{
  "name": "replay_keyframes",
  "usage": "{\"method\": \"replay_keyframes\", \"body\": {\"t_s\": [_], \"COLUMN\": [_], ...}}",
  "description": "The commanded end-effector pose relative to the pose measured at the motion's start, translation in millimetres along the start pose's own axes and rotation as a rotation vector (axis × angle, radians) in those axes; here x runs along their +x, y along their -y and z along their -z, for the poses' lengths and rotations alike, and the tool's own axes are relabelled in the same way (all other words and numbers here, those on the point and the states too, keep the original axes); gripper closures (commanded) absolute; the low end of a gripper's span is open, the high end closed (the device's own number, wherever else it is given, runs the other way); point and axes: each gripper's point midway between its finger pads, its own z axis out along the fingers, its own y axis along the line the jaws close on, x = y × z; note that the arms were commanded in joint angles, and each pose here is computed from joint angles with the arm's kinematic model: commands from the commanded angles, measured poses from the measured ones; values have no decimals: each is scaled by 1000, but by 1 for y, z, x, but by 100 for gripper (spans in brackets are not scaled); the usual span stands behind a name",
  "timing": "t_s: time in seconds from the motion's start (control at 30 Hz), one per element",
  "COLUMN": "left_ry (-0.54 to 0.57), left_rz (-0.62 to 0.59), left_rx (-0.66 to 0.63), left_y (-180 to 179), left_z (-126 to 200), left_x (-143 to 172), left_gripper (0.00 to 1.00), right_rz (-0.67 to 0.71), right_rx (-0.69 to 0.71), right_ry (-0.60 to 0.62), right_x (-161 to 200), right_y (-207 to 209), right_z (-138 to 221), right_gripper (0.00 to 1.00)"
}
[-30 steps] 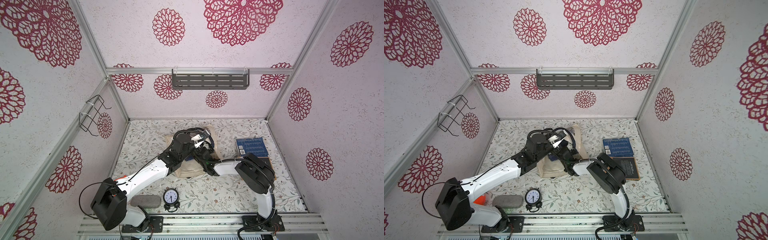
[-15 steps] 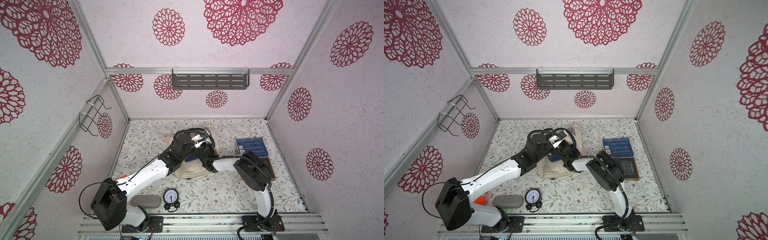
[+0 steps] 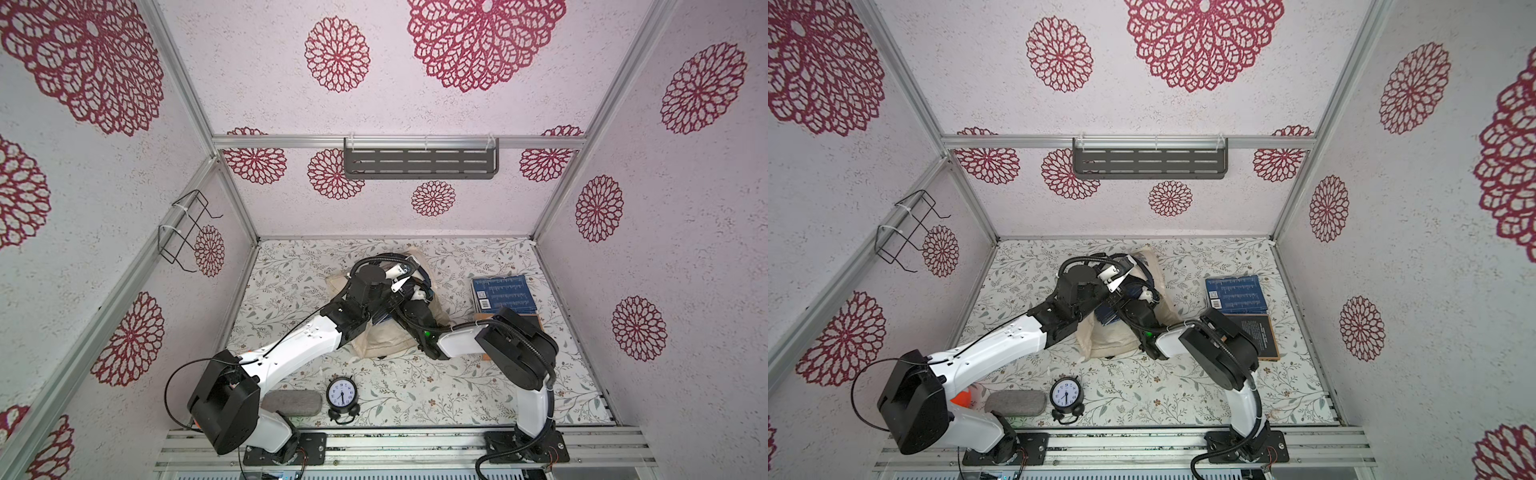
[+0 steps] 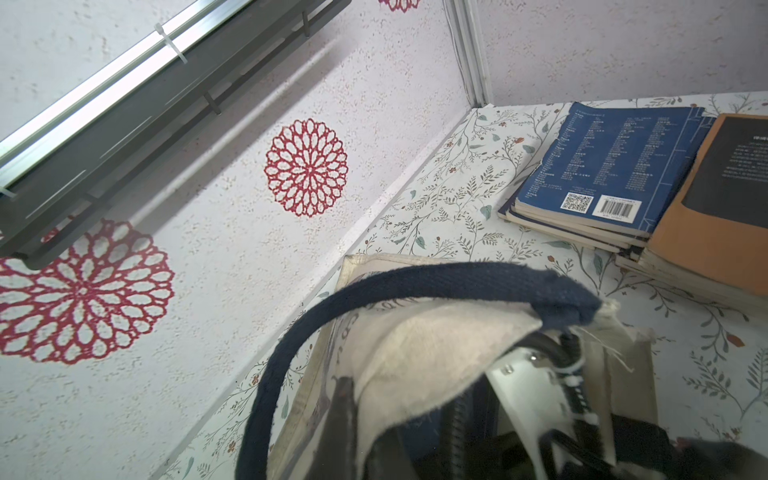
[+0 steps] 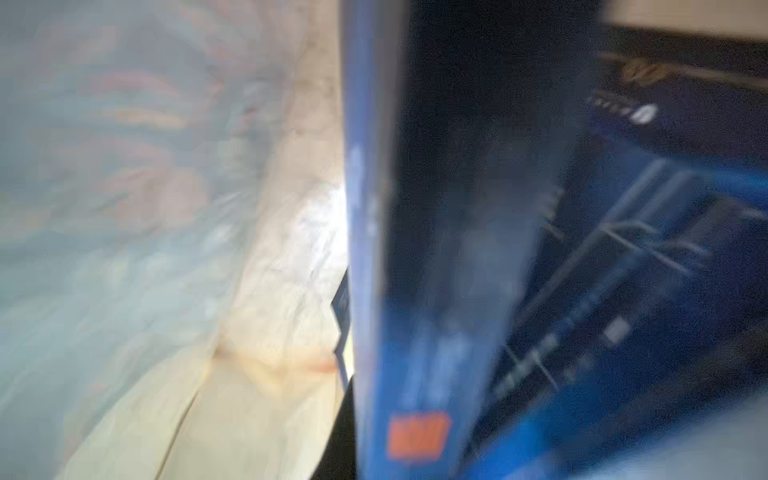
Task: Take out the books from the canvas bag
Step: Pick up the book from the canvas bag.
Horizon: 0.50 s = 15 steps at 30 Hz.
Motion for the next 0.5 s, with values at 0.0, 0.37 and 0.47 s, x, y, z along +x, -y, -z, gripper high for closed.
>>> {"method": "replay_keyframes", "body": {"t_s": [0.0,0.37,0.47], "left_ry": [75,58,57], "left_rz": [41,68,69], "left_rx": [-81,-100,-116], "left_y": [-22,-26,-30], "left_z": [-1,-5,-4], "left_x": [-27,-24,-26], "left_gripper": [100,100,100], "right_rz": [81,338,415], "right_rx": [-200,-246,-253], "right_ry": [69,137,160], "right_x": [-26,-51,-60], "right_y": [-63,-68,-66], "right_z": [34,132,160], "right_gripper": [100,100,100]}}
